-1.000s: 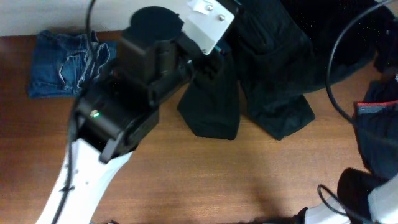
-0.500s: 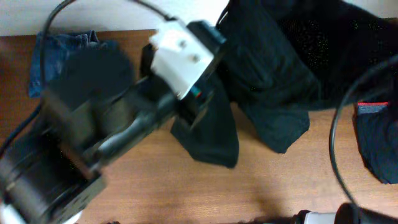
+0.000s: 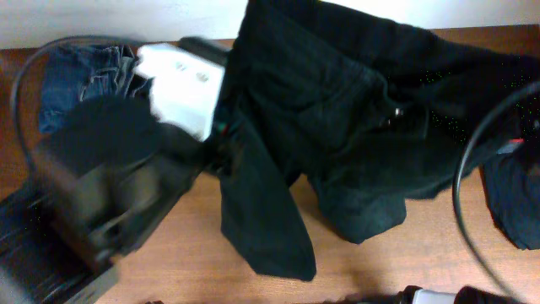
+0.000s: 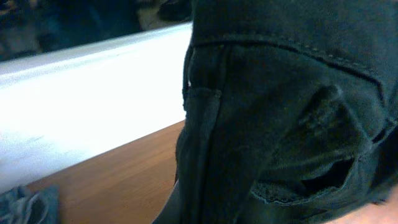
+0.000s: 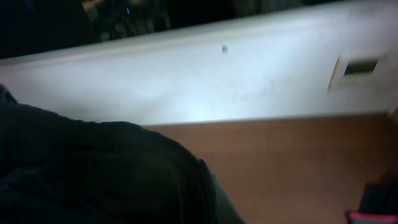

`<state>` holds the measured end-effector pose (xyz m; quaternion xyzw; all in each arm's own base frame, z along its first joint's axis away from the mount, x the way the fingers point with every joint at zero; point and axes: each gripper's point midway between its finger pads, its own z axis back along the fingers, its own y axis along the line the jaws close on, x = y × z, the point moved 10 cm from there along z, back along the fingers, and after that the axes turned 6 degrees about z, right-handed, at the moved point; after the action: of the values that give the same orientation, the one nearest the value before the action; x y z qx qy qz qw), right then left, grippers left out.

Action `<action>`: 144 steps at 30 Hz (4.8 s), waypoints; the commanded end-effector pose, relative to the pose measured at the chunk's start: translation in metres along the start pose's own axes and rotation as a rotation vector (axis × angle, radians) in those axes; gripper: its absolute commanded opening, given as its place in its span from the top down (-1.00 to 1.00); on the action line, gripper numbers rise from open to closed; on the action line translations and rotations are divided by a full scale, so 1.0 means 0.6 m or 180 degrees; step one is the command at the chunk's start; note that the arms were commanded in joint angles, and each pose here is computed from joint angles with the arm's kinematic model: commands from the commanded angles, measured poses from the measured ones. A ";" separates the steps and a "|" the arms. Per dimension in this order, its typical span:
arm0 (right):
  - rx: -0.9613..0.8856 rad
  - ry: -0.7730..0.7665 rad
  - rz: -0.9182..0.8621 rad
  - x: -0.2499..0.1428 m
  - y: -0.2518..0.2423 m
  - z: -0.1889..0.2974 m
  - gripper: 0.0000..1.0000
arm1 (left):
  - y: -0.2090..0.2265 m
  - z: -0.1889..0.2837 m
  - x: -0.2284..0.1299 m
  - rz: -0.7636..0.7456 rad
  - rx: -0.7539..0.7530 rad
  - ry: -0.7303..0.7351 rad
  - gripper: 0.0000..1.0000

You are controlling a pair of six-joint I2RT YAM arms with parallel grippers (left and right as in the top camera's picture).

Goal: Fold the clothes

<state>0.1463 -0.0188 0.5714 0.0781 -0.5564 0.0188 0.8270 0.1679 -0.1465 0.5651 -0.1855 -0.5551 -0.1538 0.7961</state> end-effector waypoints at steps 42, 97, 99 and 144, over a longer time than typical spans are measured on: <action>-0.1131 0.1566 -0.0358 -0.110 -0.214 -0.603 -0.64 | 0.217 -0.606 -0.218 -0.0129 0.1757 0.1339 -0.98; -0.0955 0.2124 -0.0498 -0.110 -0.167 -0.481 -0.97 | -0.087 -0.546 -0.619 -0.0372 0.0561 0.3894 -0.98; -0.0954 0.2166 -0.0504 -0.115 -0.170 -0.490 -0.98 | -0.087 -0.547 -0.619 -0.0372 0.0560 0.3892 -0.98; -0.0933 0.2446 -0.0551 -0.147 -0.177 -0.518 -0.97 | -0.135 -0.537 -0.623 -0.0693 0.0613 0.4079 -0.58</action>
<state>0.4099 -0.0729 0.3680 -0.0125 -0.2042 -0.1004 0.9737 0.2669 -0.3568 0.1383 0.0452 -0.0041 -0.2707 0.9616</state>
